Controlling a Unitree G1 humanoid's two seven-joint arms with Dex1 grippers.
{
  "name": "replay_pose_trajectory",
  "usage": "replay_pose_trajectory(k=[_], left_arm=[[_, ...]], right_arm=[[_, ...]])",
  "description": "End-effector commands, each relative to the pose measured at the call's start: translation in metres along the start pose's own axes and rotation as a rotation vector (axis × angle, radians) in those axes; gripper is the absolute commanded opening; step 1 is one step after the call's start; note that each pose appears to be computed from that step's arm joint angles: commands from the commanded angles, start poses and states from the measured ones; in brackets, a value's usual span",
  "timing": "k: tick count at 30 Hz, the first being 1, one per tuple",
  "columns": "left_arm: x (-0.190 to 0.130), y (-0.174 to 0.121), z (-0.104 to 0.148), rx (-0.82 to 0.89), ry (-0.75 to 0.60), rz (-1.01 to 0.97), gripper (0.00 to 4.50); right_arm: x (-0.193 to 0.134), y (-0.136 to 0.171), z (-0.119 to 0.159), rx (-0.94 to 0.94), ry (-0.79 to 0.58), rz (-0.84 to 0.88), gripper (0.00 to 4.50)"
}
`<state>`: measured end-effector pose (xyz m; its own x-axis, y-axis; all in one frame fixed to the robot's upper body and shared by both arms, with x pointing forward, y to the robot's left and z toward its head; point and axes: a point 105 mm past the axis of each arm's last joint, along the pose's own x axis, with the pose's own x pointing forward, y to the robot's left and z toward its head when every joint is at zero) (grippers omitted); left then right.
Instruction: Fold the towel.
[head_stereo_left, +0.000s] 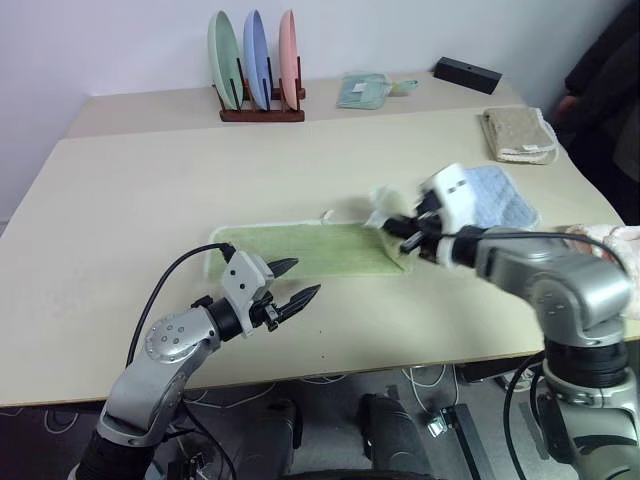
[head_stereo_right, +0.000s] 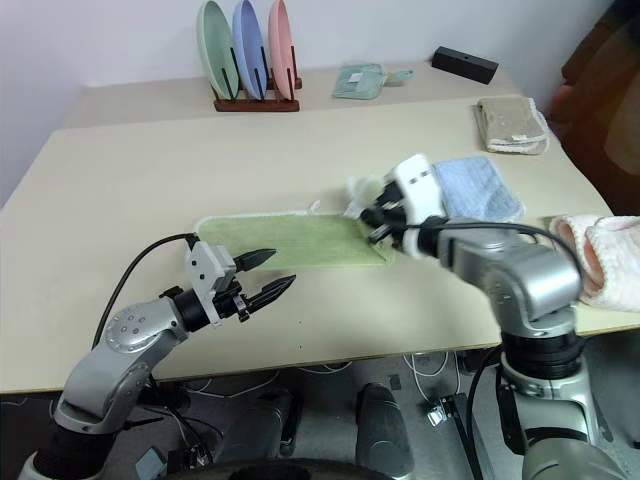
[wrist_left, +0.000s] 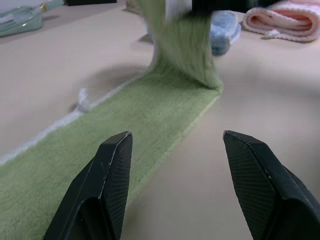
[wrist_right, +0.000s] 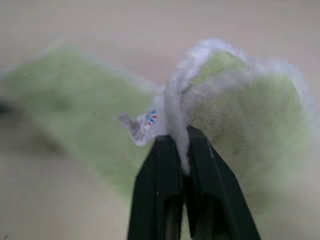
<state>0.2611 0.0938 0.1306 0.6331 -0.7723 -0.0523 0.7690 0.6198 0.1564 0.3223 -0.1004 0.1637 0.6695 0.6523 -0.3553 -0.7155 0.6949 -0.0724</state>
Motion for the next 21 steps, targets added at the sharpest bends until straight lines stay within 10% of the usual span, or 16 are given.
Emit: replay_pose_trajectory(k=[1,9,17,21], left_arm=[[0.000,-0.002,0.011,0.035,-0.037,0.008,2.94],[-0.007,-0.004,0.007,0.026,-0.024,0.047,2.94],[-0.008,-0.003,0.007,0.022,-0.025,0.054,2.94],[-0.011,0.003,0.005,0.003,-0.022,0.078,2.94]], right_arm=[[0.016,0.007,-0.004,-0.114,0.010,0.016,0.04],[0.034,0.016,-0.011,-0.083,0.006,0.080,0.04],[0.008,0.019,0.000,-0.143,-0.066,0.180,3.43],[-0.005,-0.006,0.018,-0.074,-0.165,0.123,3.16]])
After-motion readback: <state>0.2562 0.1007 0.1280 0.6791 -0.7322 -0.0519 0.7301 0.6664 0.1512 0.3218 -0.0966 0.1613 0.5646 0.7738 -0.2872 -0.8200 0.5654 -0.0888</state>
